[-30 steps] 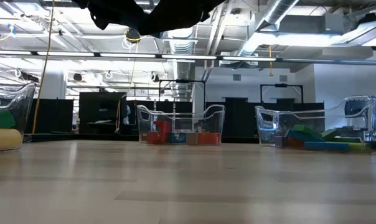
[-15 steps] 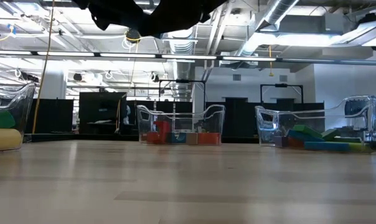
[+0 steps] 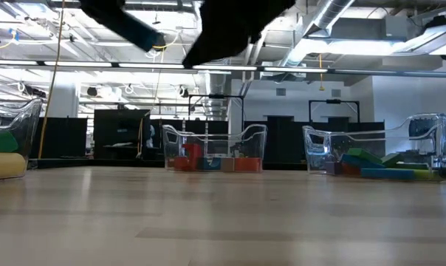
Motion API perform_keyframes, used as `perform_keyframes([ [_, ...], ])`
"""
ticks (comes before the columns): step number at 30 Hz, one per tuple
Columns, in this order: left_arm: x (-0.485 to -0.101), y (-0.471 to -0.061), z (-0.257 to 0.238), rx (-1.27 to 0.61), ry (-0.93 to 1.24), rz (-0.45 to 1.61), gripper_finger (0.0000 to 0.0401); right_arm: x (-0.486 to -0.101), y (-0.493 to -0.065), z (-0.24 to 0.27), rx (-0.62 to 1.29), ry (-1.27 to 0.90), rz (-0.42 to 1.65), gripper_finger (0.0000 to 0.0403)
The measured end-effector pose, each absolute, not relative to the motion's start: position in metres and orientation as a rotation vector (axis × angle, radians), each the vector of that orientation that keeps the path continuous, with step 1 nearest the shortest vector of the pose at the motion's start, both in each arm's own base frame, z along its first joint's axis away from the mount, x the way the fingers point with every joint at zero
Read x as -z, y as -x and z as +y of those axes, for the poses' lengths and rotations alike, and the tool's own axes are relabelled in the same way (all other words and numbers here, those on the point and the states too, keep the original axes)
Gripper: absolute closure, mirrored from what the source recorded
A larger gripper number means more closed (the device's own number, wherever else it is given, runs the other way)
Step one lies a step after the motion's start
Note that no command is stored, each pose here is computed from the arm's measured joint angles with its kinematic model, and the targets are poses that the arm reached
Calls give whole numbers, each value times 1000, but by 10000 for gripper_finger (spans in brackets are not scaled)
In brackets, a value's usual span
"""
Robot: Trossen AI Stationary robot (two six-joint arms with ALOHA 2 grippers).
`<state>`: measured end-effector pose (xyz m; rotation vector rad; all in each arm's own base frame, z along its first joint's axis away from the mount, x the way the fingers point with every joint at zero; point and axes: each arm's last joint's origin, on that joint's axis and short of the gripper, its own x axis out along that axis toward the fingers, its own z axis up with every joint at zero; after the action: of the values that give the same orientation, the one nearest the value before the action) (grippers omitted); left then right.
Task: Sort blocks by size
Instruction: Put the blue cylindrical block into the left transparent bin
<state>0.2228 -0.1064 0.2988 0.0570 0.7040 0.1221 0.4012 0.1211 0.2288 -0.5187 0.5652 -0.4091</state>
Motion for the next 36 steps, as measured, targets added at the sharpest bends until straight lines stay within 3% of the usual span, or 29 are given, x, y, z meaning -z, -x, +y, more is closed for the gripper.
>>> perform_keyframes([
  [16, -331, -144, -133, -195, 145, 1146, 273, -209, -378, 126, 447, 482, 766, 154],
  [28, -287, -112, -150, -340, 229, 1236, 273, -207, -373, 133, 439, 495, 783, 154],
  [36, -254, -114, -159, -296, 300, 1231, 259, -207, -373, 134, 436, 497, 782, 154],
])
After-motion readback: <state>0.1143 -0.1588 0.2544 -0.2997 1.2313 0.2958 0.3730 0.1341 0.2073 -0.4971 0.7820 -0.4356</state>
